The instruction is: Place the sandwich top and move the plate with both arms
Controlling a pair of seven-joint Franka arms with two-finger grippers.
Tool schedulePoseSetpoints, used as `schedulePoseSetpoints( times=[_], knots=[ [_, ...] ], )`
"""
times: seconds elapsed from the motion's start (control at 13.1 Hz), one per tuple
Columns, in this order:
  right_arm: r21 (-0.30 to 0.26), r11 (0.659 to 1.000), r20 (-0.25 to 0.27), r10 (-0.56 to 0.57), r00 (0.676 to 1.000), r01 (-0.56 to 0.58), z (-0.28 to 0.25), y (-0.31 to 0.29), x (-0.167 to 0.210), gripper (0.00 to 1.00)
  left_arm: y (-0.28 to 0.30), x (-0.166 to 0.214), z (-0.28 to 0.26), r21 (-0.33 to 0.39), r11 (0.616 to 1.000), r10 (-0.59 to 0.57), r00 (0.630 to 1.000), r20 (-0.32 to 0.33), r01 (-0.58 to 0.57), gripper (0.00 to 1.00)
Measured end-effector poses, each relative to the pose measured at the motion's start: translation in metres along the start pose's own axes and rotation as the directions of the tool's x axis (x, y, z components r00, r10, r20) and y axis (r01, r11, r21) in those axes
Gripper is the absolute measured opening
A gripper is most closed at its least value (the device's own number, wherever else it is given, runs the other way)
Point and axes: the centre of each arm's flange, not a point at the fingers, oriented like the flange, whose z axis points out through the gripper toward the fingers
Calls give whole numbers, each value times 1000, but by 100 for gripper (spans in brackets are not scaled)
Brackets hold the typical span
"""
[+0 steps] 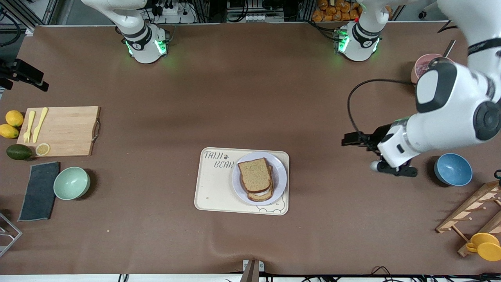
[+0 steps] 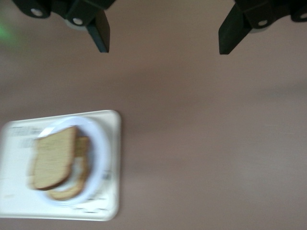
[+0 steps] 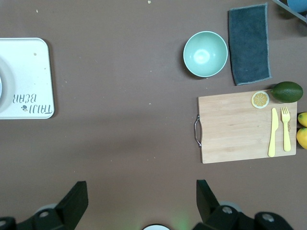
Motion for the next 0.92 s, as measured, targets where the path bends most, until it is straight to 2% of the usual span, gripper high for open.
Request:
schedulePoseSetpoints(
  times=[0.08,0.23,0.38,0.61,0.92],
  knots=[
    [0,1000,0,0,1000,0,0,0,0,100,-7,-9,-21,93,996,10,1000,-24,-7,100],
    [0,1000,0,-1,1000,1,0,-1,0,100,-20,-25,-54,188,982,3,998,-60,8,100],
    [0,1000,0,-3,1000,3,0,-1,0,100,-39,-31,-75,218,975,-19,995,-96,40,100],
    [0,1000,0,-3,1000,3,0,-2,0,100,-69,-36,-99,215,972,-60,989,-138,89,100],
    [0,1000,0,-3,1000,3,0,-2,0,100,-84,-79,-120,222,966,-100,985,-140,129,100]
  ],
)
